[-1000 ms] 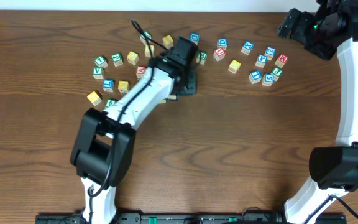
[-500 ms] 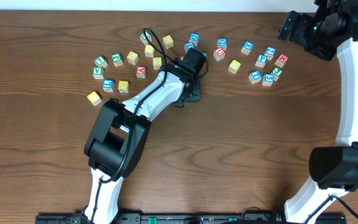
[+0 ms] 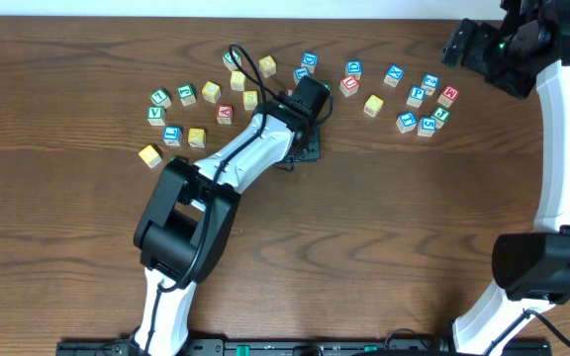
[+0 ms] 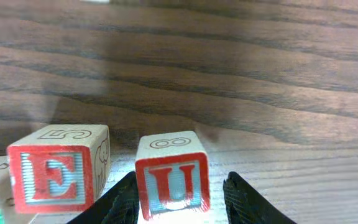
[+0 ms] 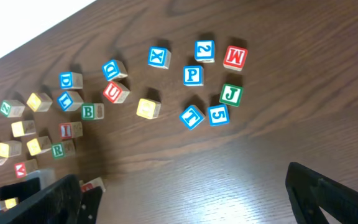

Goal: Spell out NEURIPS
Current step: 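Carry the red U block toward the right of the E block, then set the U block right of E, release, and retract the left arm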

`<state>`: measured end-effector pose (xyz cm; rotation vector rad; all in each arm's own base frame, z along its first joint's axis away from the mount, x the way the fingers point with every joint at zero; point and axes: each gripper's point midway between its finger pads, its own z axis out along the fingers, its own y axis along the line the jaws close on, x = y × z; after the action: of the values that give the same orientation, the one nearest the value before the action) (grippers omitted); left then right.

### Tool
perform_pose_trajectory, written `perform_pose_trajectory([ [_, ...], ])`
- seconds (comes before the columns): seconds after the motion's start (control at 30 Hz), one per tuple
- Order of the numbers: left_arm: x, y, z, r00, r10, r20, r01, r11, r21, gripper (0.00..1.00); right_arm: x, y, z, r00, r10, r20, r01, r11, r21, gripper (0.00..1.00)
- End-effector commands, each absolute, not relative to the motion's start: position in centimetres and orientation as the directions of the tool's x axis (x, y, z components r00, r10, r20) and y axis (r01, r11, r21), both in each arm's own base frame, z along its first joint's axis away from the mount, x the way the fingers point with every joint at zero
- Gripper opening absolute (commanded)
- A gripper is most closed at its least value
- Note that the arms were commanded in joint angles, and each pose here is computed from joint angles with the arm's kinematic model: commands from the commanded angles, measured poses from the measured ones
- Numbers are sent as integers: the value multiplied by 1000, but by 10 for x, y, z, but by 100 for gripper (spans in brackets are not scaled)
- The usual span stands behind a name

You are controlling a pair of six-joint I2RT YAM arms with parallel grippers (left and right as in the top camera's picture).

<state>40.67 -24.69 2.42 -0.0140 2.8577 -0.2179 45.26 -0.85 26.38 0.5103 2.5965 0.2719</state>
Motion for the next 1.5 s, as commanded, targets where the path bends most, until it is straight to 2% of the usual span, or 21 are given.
perform_pose_trajectory([
  [0.0,416,-247,80,-919,30,-394,100,982,-159,48,449,-14,268,-815,385,-433,304,920,246,99],
  [0.1,417,-245,121,-884,45,-466,143,974,-177,51,448,-14,268,-816,385,-431,305,920,245,99],
  [0.27,407,-235,192,-810,68,-582,209,961,-179,52,448,-14,268,-816,385,-431,305,920,246,99],
  [0.47,399,-193,232,-771,21,-637,127,984,-122,52,448,-14,268,-816,385,-431,305,920,245,99],
  [0.73,398,-128,224,-815,-55,-576,-19,998,-68,53,447,-14,267,-818,386,-427,306,920,245,99],
  [0.87,401,-95,220,-830,-2,-557,-6,1000,6,53,445,-10,266,-825,380,-419,302,922,243,99],
  [0.93,402,-88,220,-831,0,-556,-9,1000,14,63,446,-7,266,-827,373,-420,294,924,243,99],
  [1.07,404,-79,220,-832,-17,-554,-31,999,16,72,447,5,266,-836,349,-423,267,933,243,98],
  [1.4,405,-73,220,-834,38,-551,9,999,54,72,449,21,268,-845,297,-445,217,951,222,99],
  [1.43,405,-73,220,-834,38,-550,9,998,54,72,449,20,268,-844,297,-447,221,951,215,92],
  [1.47,404,-73,219,-835,38,-549,10,998,55,72,449,15,267,-841,297,-452,233,953,194,91],
])
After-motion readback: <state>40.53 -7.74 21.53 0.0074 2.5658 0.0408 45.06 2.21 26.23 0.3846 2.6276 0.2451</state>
